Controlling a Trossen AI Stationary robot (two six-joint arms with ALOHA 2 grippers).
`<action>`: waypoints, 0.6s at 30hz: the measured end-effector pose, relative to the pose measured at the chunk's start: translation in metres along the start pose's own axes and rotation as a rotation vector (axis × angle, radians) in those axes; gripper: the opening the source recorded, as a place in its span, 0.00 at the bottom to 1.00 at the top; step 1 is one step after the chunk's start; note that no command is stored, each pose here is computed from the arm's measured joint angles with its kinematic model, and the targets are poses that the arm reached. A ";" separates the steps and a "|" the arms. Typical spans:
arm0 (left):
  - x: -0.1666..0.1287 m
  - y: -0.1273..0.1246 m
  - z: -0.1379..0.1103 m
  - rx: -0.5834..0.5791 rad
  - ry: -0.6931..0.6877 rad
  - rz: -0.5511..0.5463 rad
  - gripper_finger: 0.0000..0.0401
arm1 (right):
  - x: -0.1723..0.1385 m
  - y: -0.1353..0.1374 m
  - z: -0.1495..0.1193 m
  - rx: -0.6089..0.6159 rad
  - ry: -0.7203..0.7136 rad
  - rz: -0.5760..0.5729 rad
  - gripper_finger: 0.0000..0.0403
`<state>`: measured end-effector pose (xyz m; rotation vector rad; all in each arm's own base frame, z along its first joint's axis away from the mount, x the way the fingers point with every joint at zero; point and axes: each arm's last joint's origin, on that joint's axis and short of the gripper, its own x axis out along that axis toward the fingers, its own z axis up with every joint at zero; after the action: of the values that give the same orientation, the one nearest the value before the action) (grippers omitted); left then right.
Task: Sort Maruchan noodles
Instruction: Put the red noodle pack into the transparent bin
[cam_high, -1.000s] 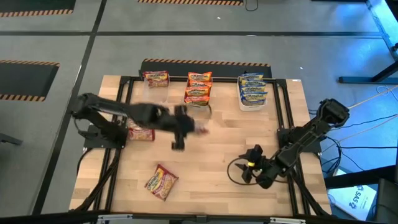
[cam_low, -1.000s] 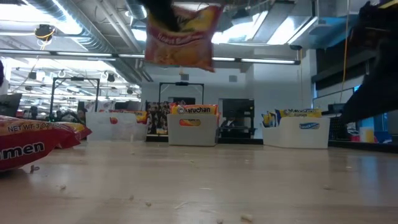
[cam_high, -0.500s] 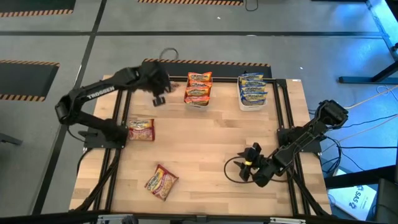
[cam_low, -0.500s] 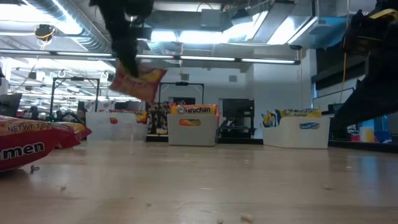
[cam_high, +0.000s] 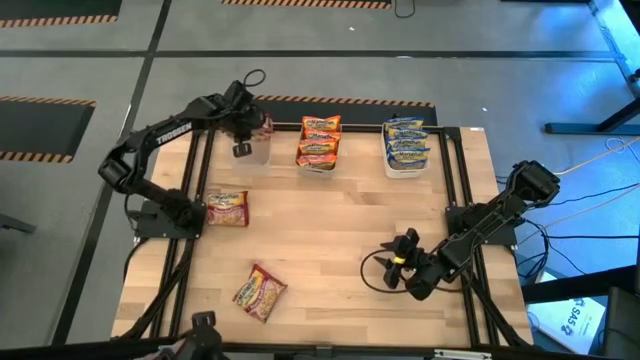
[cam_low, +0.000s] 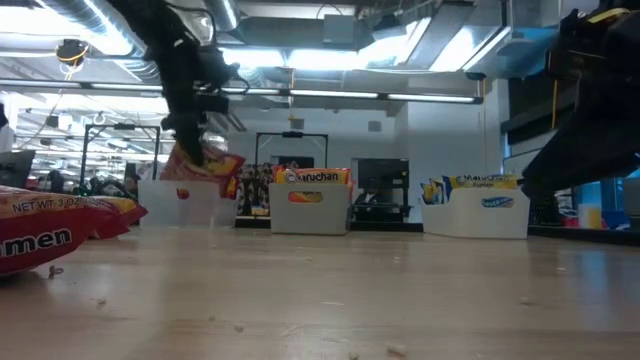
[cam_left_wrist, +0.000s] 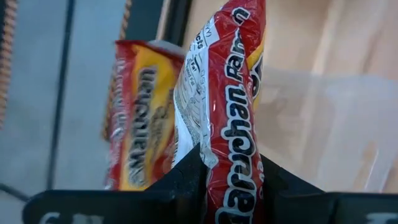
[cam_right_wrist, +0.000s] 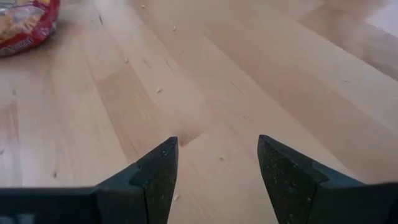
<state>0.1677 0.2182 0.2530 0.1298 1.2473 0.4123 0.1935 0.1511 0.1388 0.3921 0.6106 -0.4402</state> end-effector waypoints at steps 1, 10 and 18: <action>0.003 0.001 -0.001 -0.008 -0.019 -0.016 0.17 | 0.000 0.000 0.000 0.004 -0.002 0.004 0.51; 0.035 0.011 0.001 -0.089 -0.128 -0.149 0.17 | 0.000 0.005 0.002 0.037 -0.007 0.040 0.51; 0.052 0.020 -0.007 -0.180 -0.114 -0.177 0.17 | 0.000 0.006 0.002 0.050 -0.011 0.051 0.51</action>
<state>0.1700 0.2553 0.2111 -0.1088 1.0938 0.3562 0.1974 0.1549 0.1419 0.4517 0.5785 -0.4094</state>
